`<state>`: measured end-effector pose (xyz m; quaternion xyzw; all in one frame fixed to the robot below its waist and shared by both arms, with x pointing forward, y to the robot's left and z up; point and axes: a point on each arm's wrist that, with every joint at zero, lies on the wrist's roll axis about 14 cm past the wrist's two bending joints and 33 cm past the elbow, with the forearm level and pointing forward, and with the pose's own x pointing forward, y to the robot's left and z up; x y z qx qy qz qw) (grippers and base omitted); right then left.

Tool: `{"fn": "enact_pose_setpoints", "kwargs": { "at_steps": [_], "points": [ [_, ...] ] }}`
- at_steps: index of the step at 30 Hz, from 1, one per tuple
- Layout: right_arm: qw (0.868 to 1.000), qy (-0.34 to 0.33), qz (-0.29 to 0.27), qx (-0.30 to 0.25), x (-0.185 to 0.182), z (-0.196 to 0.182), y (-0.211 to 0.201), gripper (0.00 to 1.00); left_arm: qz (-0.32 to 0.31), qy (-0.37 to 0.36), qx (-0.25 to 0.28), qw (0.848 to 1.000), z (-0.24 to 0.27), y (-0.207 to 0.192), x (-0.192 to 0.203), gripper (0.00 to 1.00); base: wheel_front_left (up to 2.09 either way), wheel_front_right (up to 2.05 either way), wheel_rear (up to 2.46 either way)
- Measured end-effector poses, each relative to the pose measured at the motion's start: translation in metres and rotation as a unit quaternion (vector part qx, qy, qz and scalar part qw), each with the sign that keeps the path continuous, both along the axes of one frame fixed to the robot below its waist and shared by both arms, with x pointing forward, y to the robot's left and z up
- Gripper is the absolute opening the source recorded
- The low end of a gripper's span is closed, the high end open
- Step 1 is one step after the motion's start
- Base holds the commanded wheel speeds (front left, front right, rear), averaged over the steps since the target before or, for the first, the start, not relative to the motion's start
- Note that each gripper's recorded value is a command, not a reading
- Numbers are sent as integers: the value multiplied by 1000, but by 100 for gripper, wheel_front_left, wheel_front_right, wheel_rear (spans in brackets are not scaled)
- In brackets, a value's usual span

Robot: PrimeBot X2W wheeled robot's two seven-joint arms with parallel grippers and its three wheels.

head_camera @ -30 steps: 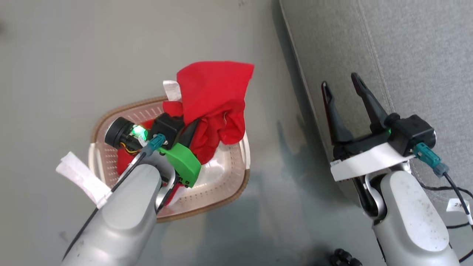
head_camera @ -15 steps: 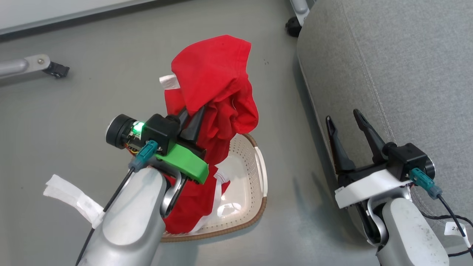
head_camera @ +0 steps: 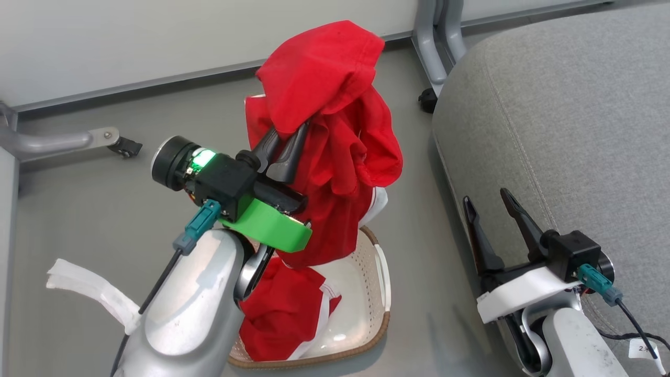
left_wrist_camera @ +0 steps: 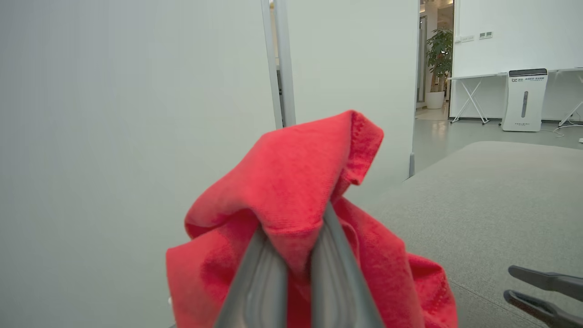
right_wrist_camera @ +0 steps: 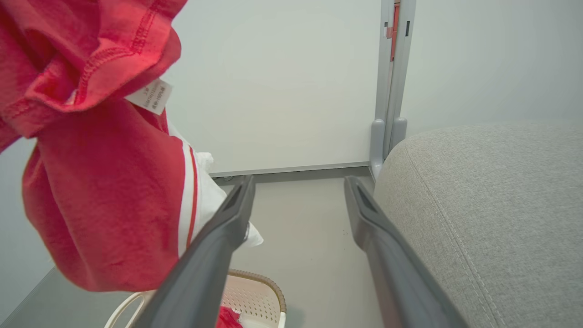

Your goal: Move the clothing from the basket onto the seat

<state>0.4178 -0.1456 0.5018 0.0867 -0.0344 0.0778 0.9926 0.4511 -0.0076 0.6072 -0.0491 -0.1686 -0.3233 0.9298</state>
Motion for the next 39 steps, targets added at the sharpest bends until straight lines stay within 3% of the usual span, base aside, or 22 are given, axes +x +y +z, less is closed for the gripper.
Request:
{"fn": "enact_pose_setpoints", "kwargs": {
  "at_steps": [12,30,39],
  "points": [
    [1000,-20,1,9,-9,15,2,100,0,-37,-7,999,29,3,-17,0,0,0,0],
    [983,-158,92,36,8,111,60,100,-2,-42,-12,999,32,3,-18,0,0,0,0],
    [981,-137,135,36,17,99,89,100,-3,-39,-14,999,30,3,-20,0,0,0,0]
  ]
}}
